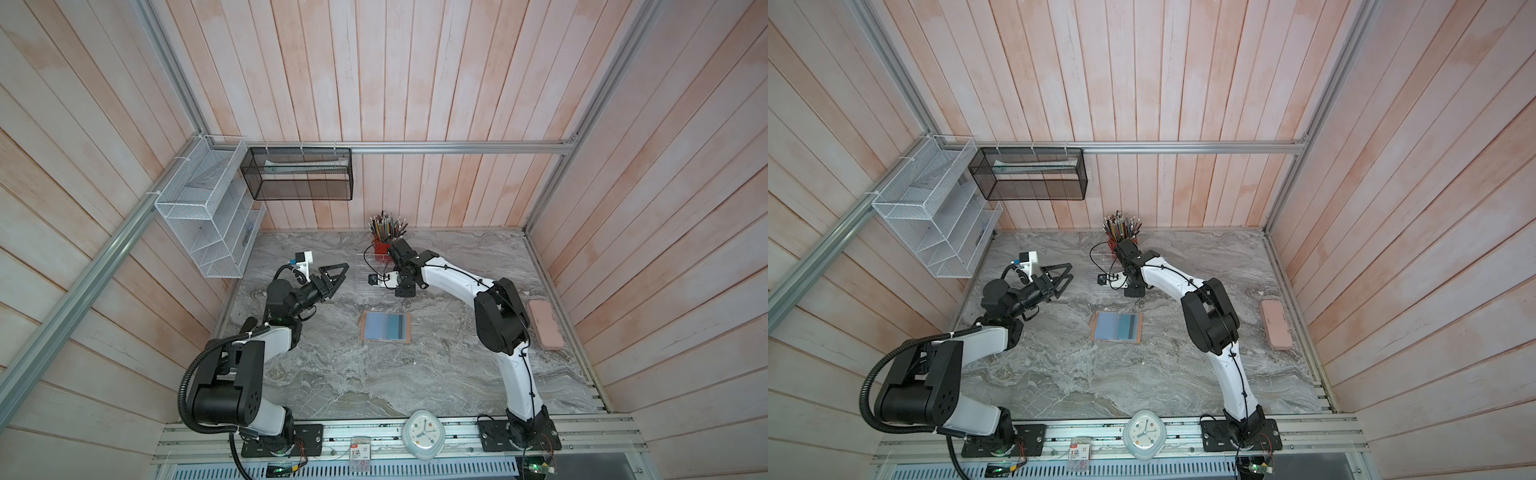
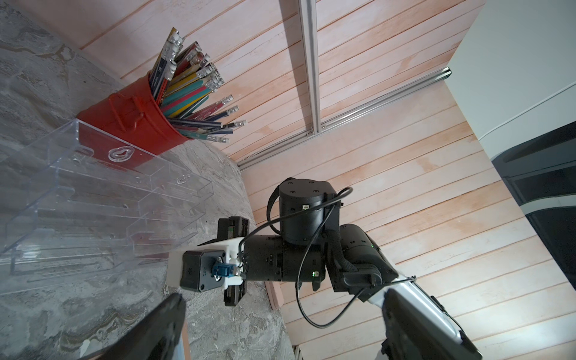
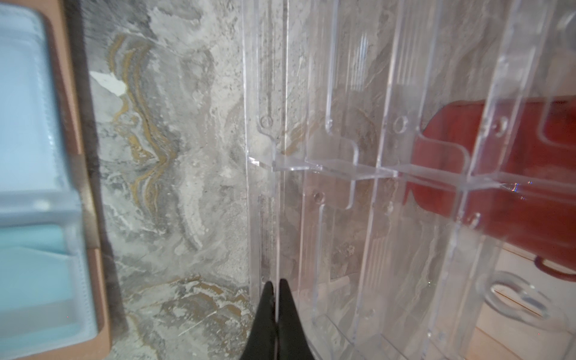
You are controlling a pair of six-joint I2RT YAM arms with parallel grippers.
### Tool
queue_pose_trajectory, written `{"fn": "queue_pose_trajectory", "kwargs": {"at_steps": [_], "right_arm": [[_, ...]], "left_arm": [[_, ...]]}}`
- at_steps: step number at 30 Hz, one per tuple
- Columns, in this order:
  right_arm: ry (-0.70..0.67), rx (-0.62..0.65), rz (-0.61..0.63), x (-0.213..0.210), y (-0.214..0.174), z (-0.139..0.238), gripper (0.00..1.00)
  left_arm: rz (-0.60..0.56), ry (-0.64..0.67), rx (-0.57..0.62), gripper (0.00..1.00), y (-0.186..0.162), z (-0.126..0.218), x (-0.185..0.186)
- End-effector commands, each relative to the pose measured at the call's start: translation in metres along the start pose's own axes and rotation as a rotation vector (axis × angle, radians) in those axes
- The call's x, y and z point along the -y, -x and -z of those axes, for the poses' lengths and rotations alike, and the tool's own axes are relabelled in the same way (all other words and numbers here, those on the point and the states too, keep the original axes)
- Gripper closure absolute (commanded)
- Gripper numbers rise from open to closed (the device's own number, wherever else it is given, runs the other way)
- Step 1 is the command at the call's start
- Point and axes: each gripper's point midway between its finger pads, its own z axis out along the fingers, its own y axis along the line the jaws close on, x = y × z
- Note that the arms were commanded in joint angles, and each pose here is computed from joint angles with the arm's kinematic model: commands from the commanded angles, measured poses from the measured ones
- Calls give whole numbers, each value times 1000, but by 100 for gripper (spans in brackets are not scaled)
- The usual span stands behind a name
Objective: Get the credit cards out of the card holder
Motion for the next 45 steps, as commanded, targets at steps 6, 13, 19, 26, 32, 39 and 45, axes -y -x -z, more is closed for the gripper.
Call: {"fn": "queue_pose_trajectory", "kwargs": {"at_steps": [6,13,19,26,32,39,45], "right_arm": [[14,-37,33,-11,-3,-23,100],[-14,-33,53,-8,3,-24,90],[-37,-25,61,-2,8,-20,62],[-61,-10,50,4,12,-12,49],[-90,5,43,12,15,1,38],[-130,33,25,23,21,26,17],[-180,46,-1,32,26,49,2]], "left_arm": [[-10,-18,-11,0,-2,1,-3],[-4,-23,-13,0,-3,1,-4],[-7,-25,-11,0,-1,1,-3],[-6,-29,-11,0,-1,0,-2],[-7,-32,-10,0,0,0,0],[-13,-37,-5,0,1,1,5],[-25,-35,-2,0,3,2,11]]}}
